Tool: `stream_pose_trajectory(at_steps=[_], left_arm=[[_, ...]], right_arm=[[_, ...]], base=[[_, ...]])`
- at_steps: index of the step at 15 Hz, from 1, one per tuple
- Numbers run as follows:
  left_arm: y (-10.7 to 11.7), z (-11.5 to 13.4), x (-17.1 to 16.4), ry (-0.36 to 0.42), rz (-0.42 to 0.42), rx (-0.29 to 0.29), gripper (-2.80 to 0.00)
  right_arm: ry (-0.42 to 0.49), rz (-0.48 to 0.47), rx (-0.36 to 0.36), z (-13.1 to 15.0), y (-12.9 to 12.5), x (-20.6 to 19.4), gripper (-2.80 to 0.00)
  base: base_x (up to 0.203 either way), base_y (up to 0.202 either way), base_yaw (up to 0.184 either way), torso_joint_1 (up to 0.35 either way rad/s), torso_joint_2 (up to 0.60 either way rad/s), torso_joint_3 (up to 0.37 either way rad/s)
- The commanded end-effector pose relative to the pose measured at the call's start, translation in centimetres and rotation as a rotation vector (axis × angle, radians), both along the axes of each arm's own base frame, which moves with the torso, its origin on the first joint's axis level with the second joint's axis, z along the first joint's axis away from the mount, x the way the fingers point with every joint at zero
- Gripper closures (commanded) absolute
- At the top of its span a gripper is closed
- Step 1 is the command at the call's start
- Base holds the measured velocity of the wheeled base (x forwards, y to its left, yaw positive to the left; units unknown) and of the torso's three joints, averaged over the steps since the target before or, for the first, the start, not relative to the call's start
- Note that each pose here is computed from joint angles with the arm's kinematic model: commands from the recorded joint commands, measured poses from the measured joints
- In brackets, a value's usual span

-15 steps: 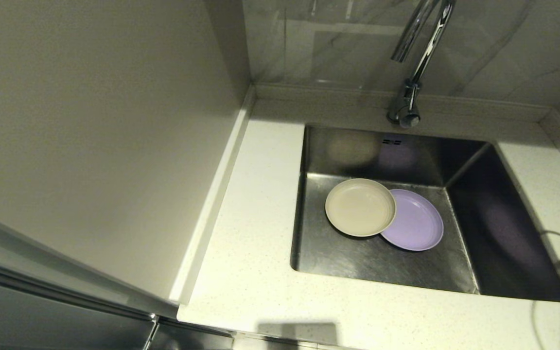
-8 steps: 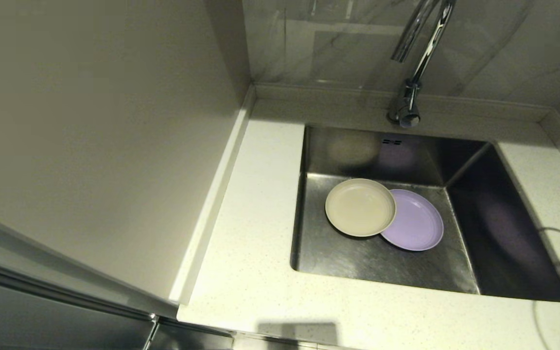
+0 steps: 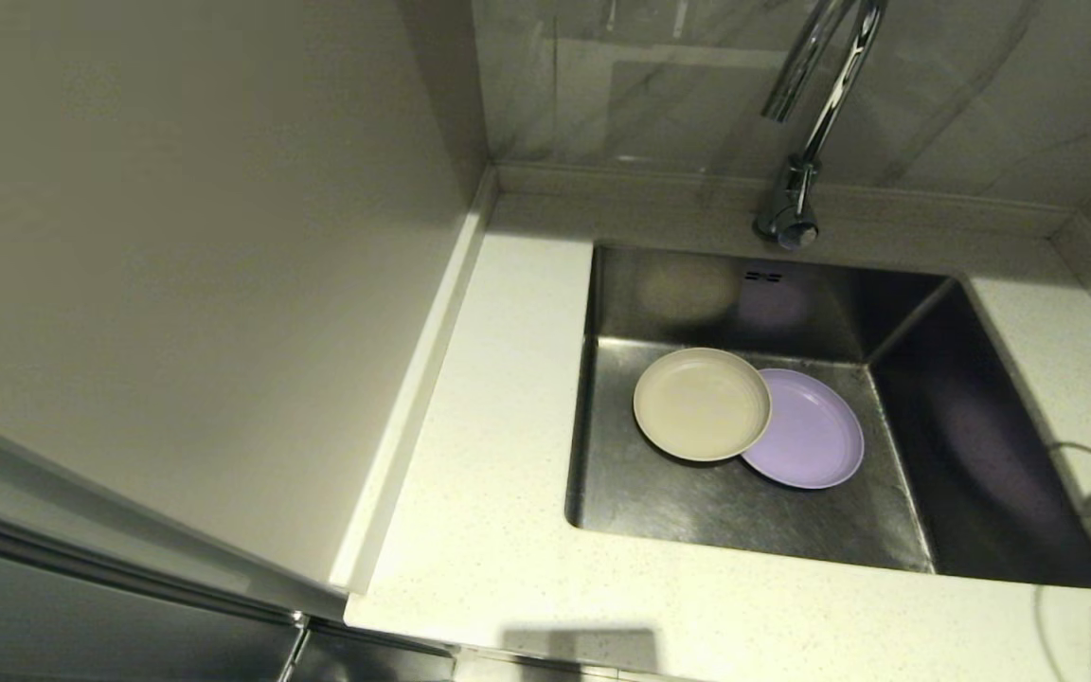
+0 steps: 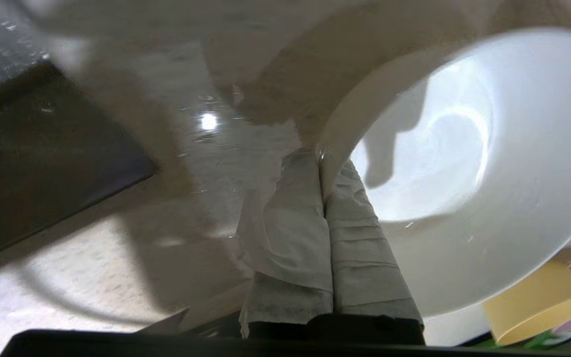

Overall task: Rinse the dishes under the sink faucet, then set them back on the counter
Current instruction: Put a bowl into the sink

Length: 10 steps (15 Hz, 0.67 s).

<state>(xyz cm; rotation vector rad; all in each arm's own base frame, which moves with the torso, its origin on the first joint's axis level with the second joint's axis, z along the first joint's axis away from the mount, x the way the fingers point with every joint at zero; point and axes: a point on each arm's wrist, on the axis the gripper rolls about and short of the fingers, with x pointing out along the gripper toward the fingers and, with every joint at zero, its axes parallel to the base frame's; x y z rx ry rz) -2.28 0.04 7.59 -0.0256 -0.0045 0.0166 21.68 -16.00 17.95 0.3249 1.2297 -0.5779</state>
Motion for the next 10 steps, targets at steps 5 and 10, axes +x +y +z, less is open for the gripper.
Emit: stream_pose_trajectory(at_steps=[5, 10], left_arm=[[0.0, 0.0, 0.0, -0.003, -0.001, 0.000, 0.00], [0.0, 0.0, 0.0, -0.003, -0.001, 0.000, 0.00]], right_arm=[[-0.138, 0.354, -0.112, 4.6, 9.0, -3.1, 0.00], [-0.216, 0.720, -0.195, 6.4, 16.8, -3.4, 0.00]], base=[[0.000, 0.000, 0.000, 0.000, 0.00, 0.000], [0.000, 0.000, 0.000, 0.000, 0.00, 0.000]])
